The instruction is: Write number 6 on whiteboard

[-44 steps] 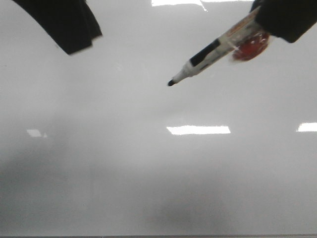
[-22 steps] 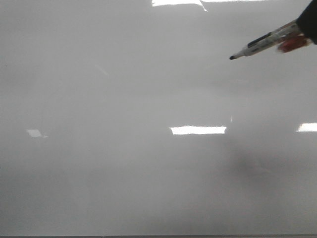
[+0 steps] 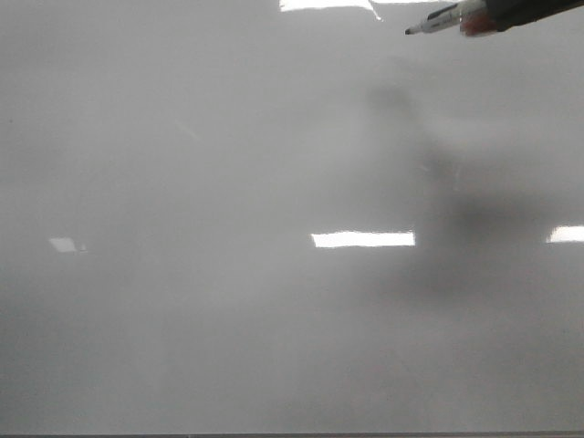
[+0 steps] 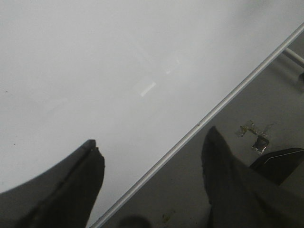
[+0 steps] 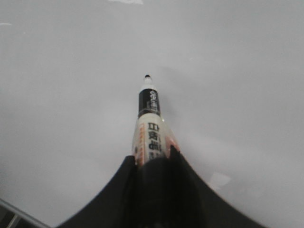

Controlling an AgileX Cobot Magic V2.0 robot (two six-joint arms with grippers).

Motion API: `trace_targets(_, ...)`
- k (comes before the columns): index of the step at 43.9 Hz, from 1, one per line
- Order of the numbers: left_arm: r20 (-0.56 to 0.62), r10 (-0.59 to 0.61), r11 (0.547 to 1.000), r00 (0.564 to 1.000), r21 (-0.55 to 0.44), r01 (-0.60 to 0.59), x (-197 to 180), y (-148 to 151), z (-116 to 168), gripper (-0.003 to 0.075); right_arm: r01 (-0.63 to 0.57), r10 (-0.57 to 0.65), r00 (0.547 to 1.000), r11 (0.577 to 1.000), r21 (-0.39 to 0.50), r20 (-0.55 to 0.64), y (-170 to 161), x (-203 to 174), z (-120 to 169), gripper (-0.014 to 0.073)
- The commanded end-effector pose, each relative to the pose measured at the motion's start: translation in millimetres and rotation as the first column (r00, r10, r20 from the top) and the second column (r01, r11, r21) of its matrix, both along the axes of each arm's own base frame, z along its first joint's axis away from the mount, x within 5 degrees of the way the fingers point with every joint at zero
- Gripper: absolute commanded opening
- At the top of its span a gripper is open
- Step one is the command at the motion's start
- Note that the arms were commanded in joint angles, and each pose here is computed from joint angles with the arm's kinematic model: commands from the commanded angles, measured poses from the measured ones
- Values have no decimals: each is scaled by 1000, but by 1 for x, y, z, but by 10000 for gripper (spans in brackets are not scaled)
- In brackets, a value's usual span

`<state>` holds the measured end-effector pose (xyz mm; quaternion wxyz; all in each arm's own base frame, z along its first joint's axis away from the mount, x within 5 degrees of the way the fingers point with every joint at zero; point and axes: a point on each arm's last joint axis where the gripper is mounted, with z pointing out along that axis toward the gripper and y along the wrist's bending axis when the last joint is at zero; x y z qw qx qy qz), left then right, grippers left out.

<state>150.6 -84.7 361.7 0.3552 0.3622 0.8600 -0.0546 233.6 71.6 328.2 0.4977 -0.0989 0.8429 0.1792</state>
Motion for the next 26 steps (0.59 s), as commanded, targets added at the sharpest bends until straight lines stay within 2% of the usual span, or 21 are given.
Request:
trace_targets(1, 72, 11, 998, 997, -59, -7, 2, -1, 13, 438, 77, -81, 988, 996, 34, 130, -5, 11, 23, -66)
trace_targets(11, 74, 12, 998, 997, -61, -7, 2, -2, 13, 438, 96, -98, 990, 995, 22, 104, -2, 37, 15, -66)
trace_targets(16, 86, 13, 998, 996, -67, -7, 3, -2, 14, 438, 3, -3, 1000, 1000, 5, -25, 9, 43, 1, -66)
trace_targets(22, 91, 13, 998, 996, -70, -7, 3, -2, 14, 438, -143, 133, 976, 989, -46, -172, 19, 38, -19, -66)
trace_targets(26, 91, 13, 998, 996, -70, -7, 3, -2, 14, 438, -147, 126, 976, 983, -111, -177, 12, 38, -21, -61)
